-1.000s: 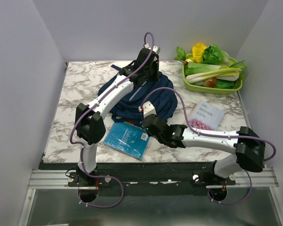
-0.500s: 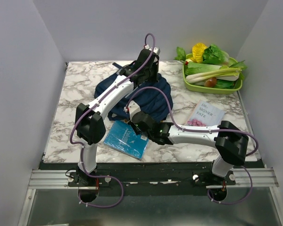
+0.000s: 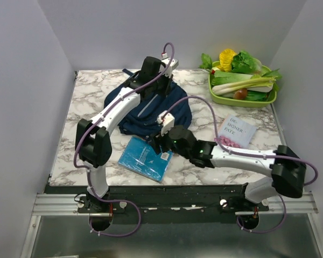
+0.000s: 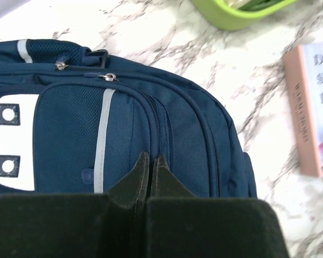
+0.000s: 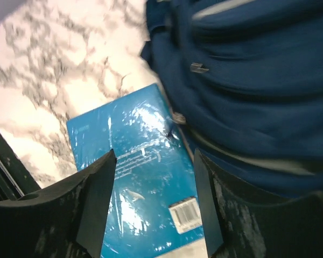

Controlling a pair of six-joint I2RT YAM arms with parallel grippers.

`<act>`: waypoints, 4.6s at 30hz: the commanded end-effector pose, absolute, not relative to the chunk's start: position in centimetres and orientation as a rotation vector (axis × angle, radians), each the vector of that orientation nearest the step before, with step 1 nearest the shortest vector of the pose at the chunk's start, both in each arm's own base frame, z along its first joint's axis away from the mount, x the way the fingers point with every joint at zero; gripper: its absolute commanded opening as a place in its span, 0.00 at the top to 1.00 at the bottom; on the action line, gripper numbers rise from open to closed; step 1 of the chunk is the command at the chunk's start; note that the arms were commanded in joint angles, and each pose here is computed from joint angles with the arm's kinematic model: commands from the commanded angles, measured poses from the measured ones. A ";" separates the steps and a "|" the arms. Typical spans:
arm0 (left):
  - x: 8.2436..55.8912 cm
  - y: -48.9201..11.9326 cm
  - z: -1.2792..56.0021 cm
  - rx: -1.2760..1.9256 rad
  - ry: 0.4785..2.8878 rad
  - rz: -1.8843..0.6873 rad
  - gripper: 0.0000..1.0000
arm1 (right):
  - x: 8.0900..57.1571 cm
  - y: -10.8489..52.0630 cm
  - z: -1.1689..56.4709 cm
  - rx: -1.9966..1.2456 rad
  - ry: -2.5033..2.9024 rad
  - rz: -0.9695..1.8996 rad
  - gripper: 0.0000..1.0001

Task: Pack the student bag
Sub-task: Unzip the student bag at the center of the board, then adjust the book at the center of the board.

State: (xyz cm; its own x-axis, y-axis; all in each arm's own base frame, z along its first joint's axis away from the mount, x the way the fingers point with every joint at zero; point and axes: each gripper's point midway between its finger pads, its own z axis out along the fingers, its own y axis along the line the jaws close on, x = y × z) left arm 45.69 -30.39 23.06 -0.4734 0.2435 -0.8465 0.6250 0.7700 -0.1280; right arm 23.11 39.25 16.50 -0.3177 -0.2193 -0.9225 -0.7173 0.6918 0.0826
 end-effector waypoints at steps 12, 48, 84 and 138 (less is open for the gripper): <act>43.8 -23.1 31.4 0.885 1.733 -0.412 1.00 | 29.6 22.1 16.5 -0.002 1.997 0.495 0.16; 32.5 -13.2 26.5 1.126 1.995 -0.564 0.39 | 21.2 31.4 6.2 -0.294 2.350 1.029 0.21; 21.1 -7.1 4.2 1.635 2.339 -0.707 0.38 | 26.4 32.3 4.3 -0.270 2.296 0.753 0.16; 18.4 -15.2 5.8 2.221 1.463 -0.344 0.37 | 21.2 33.4 4.1 -0.399 2.341 0.932 0.23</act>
